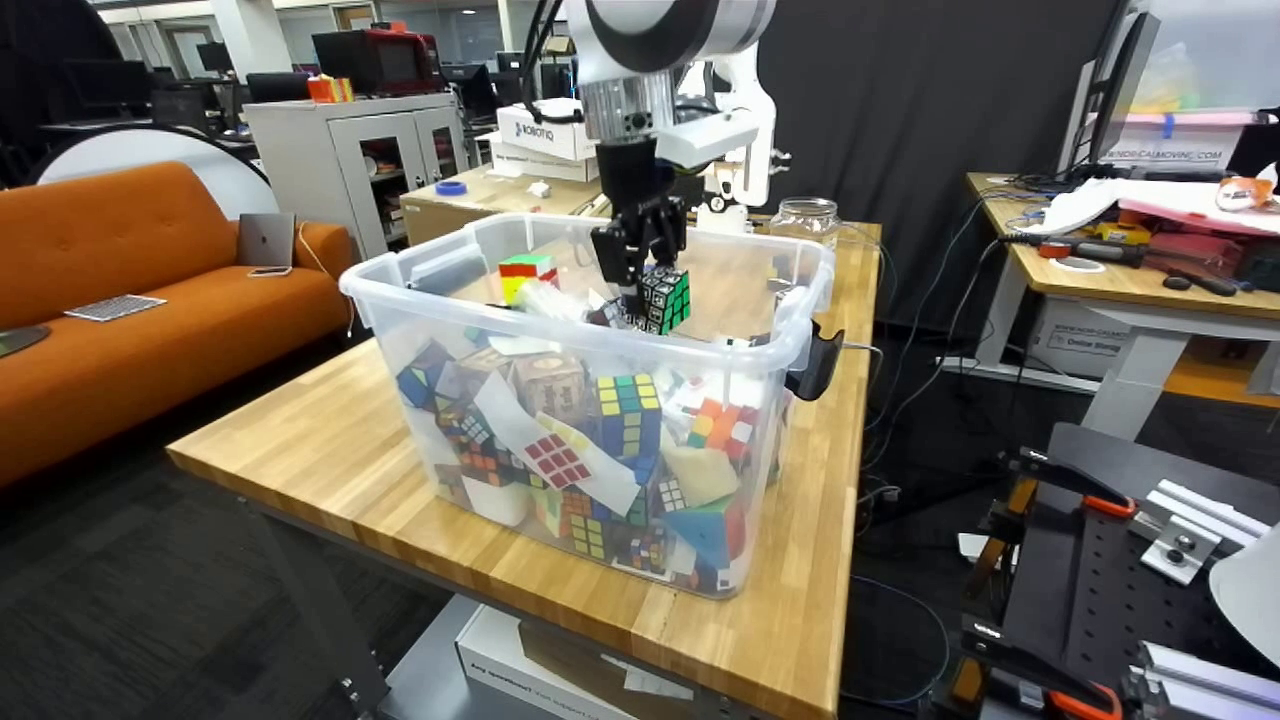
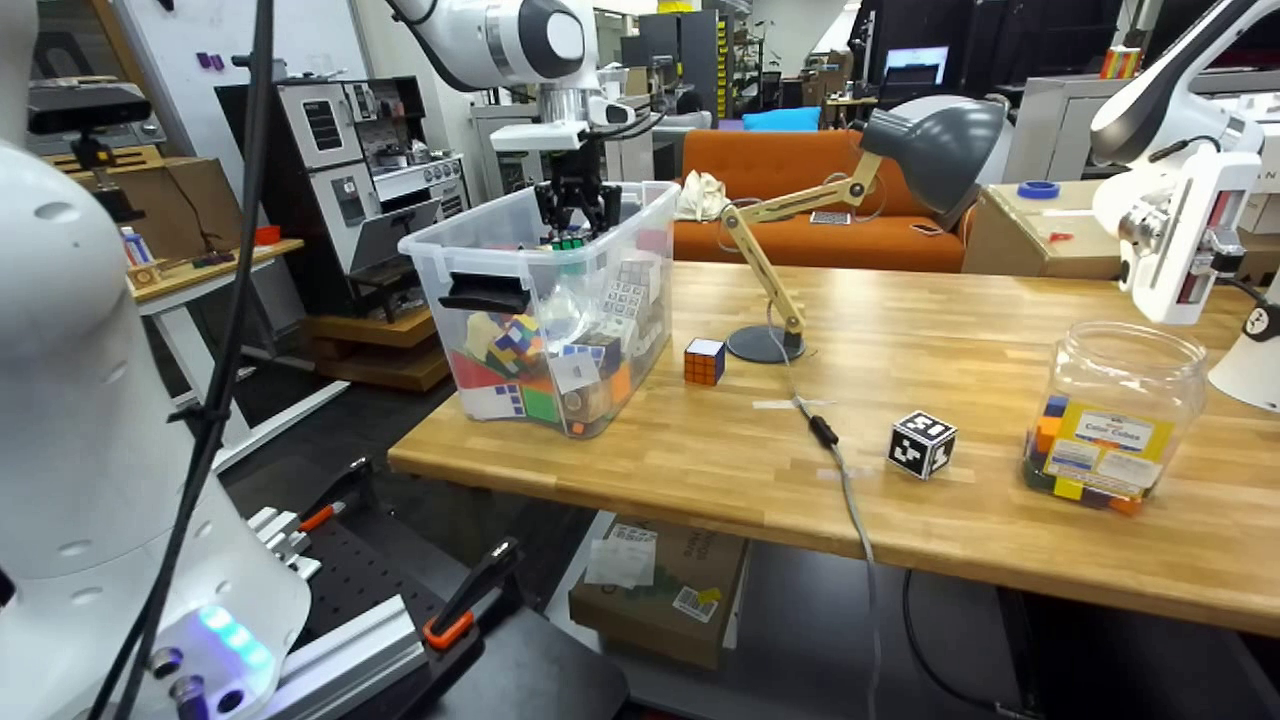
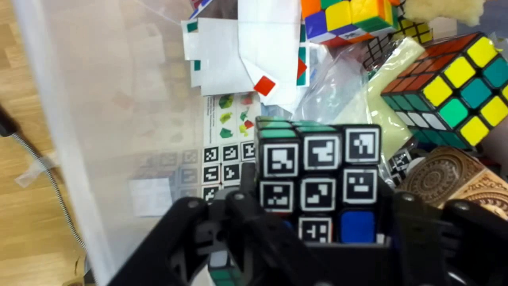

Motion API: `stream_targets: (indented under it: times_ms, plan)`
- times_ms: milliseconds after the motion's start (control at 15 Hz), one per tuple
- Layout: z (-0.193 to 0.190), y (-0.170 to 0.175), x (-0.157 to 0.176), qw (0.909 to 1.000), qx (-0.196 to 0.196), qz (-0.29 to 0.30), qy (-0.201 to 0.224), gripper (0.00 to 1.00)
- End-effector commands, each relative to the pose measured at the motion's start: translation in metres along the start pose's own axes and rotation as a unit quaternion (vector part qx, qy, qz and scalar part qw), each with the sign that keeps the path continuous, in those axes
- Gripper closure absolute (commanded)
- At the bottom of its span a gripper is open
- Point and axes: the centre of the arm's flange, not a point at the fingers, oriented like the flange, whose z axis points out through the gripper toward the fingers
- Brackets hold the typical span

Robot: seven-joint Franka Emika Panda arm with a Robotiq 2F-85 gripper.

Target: Pick a cube from the jar and place it on the table then turn off the lamp

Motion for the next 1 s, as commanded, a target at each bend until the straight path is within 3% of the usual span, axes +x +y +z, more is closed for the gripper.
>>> stream_targets:
  times_ms: [0,467,667,933]
  plan:
    - [-0.036,0.011,-0.027,0.9988,-0.026,0.011,0.039,0.63]
    - [-0.102,0.068,-0.084,0.9838,-0.057,0.117,0.124,0.63]
    - [-0.099,0.114,-0.113,0.9662,-0.058,0.208,0.141,0.63]
    - [-0.069,0.161,-0.142,0.9449,-0.035,0.302,0.122,0.63]
